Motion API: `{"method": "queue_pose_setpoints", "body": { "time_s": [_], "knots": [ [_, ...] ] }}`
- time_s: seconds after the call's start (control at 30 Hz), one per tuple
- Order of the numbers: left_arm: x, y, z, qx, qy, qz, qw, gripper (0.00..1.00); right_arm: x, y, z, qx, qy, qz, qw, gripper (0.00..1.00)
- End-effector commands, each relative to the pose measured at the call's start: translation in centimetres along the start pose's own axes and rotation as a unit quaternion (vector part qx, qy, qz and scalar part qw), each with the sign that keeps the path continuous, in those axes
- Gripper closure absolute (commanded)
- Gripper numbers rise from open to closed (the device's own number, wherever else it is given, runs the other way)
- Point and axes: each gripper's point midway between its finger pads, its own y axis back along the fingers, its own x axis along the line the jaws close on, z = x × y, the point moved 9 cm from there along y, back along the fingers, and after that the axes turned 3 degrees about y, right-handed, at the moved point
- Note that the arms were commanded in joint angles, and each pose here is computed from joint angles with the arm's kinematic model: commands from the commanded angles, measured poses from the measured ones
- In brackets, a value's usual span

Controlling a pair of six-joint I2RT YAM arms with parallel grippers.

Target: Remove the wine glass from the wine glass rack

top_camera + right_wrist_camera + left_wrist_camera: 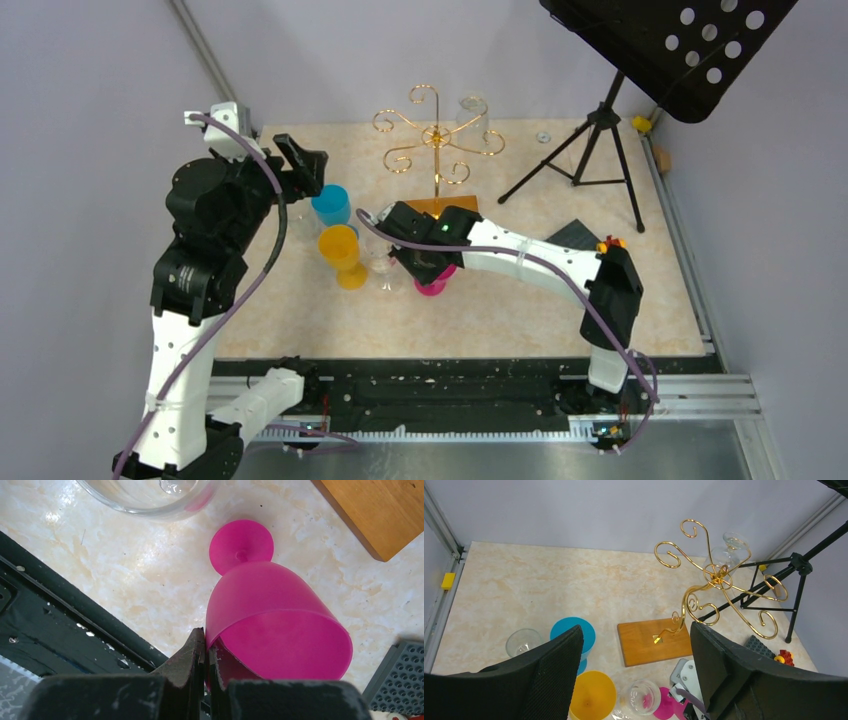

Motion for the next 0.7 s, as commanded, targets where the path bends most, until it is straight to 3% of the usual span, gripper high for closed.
{"method": "queue_pose_setpoints", "body": {
  "time_s": [0.0, 0.4, 0.67],
  "knots": [
    [0.0, 0.6, 0.6, -0.022, -0.009, -0.003, 1.000, 0.18, 0.5, 0.8, 1.9, -0.038, -0.008, -0.001, 0.999, 0.98],
    [-0.1, 0.6, 0.7, -0.018, -0.009, 0.000, 1.000, 0.18, 0.3, 1.2, 2.5, -0.047, -0.014, -0.017, 0.999, 0.78],
    [-0.1, 0.7, 0.9, -0.021, -0.009, -0.002, 1.000, 0.18, 0.0, 2.9, 3.9, -0.091, -0.025, -0.019, 0.995, 0.75]
  ]
}}
